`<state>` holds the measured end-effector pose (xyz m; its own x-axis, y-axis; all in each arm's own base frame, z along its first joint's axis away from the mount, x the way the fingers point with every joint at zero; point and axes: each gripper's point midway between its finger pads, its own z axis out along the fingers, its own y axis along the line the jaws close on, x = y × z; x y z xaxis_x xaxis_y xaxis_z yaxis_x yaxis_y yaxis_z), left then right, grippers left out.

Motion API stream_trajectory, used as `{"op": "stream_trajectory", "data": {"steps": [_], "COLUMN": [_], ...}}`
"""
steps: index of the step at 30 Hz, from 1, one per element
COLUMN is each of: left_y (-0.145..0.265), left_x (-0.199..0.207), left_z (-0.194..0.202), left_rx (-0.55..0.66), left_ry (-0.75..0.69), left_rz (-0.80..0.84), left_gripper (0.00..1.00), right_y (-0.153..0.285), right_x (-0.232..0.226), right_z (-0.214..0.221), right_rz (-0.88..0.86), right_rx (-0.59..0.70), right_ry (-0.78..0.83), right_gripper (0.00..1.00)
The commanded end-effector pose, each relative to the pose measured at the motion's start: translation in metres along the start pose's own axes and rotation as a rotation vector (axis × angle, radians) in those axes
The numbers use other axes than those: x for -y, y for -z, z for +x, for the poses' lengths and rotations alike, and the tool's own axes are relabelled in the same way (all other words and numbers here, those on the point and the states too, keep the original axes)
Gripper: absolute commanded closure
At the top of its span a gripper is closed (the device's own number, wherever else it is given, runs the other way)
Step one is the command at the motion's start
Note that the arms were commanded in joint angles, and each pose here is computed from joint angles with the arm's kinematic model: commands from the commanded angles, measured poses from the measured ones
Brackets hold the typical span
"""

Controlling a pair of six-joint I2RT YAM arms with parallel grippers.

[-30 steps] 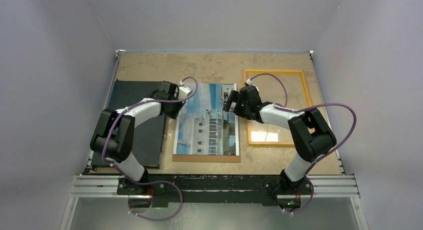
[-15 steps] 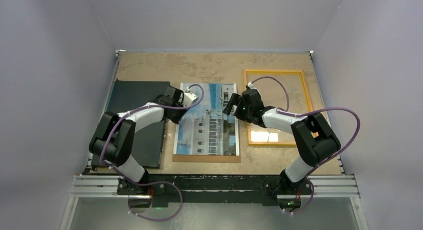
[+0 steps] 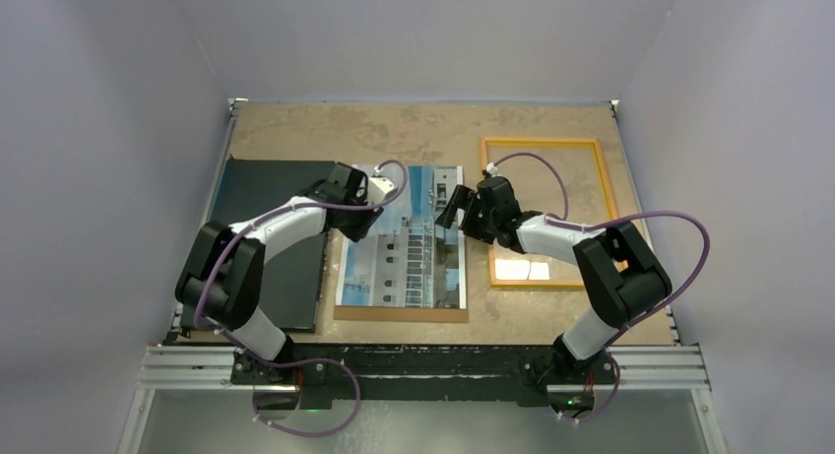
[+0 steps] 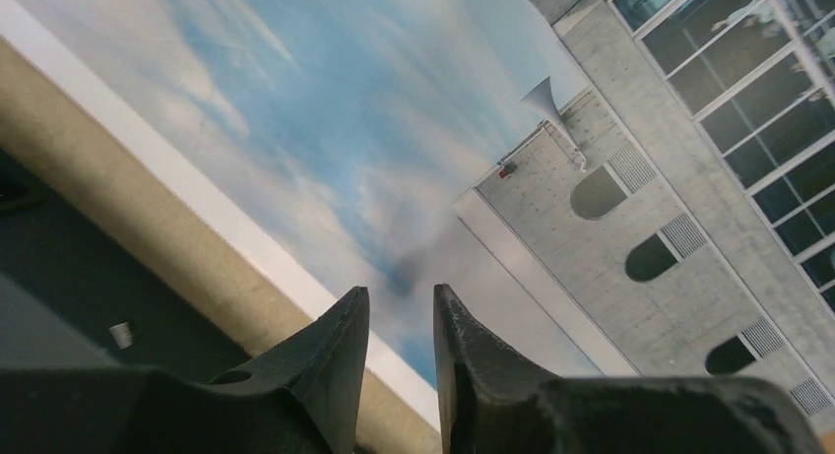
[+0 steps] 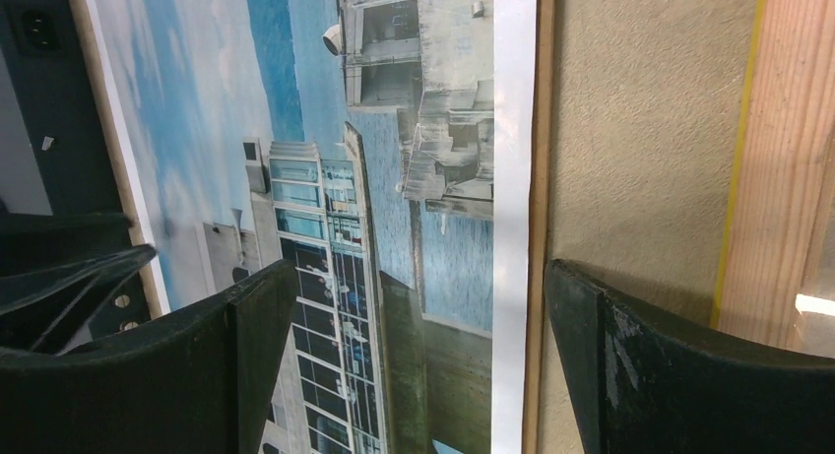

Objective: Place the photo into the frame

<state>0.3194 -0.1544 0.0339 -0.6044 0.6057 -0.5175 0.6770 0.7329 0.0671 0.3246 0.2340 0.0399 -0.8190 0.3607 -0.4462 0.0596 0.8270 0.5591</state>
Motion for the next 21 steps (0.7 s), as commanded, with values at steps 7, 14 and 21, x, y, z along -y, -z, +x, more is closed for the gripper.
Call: {"op": "stream_trajectory", "data": {"steps": [7,14,21], "left_y": [0.052,0.044,0.029], "left_x": [-0.025,-0.029,-0.011], "left_z": [0.016,0.046,0.061], "left_rx": [-0.067,-0.151,-0.174], "left_ry": [-0.154,-0.227,-0.261], "left_rz": [-0.08,-0.123,-0.089], "left_gripper": [0.67,0.7,0.7], "right_y": [0.005,0.007,0.008], "right_x": [0.056,0.057,0.059], "right_z": [0.065,0.063,0.066], "right_rz": [0.195,0.203,0.202], "right_rx": [-0.206,-0.198,-0.201], "right_ry": [-0.039,-0.036,-0.045], "right_gripper": [0.01,0.01,0.01]}}
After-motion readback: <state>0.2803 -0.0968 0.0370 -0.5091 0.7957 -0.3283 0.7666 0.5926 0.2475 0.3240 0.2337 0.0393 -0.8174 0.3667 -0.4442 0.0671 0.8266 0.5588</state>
